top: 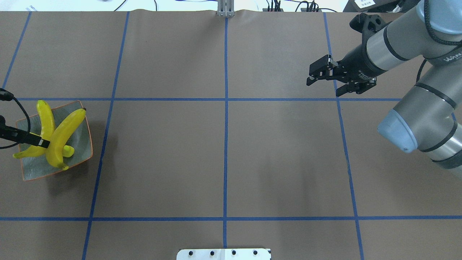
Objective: Transfer all bananas from basket to plate
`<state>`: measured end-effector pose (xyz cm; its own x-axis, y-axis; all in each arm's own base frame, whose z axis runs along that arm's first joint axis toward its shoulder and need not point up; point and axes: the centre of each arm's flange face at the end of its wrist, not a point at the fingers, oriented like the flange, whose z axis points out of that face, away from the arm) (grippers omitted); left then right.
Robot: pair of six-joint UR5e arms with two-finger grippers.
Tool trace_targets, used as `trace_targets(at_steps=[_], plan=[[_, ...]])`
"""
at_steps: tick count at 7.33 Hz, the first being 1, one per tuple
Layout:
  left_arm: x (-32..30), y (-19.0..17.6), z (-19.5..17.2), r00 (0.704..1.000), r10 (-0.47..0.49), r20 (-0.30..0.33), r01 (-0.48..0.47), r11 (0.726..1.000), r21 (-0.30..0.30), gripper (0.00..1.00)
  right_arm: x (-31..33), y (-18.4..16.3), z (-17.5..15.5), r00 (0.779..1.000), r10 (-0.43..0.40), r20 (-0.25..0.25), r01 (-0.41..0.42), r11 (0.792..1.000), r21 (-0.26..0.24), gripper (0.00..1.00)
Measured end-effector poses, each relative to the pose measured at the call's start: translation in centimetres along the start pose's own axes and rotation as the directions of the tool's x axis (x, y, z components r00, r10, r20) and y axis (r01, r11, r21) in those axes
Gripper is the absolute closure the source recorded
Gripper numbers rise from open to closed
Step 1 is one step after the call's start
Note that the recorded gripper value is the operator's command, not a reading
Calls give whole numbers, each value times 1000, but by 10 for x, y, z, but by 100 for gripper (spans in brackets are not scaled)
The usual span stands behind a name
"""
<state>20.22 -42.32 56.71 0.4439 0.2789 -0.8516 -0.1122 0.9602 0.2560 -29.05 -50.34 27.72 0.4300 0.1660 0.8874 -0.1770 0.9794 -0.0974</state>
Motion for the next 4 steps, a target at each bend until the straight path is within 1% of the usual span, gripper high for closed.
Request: trace_targets(at_steps=[1,2,4], plan=[[1,0,0,1000,1,-1,-1,1000,0,1,-2,0,0,1000,2,2,-2,1000,0,0],[4,0,-2,1000,3,-15,-3,1000,-6,1,-3,0,0,1000,3,3,-3,1000,0,0],[4,-4,-23,998,-7,-66,7,1000,-5,1,-3,0,1,1000,5,1,-5,1000,-1,0]])
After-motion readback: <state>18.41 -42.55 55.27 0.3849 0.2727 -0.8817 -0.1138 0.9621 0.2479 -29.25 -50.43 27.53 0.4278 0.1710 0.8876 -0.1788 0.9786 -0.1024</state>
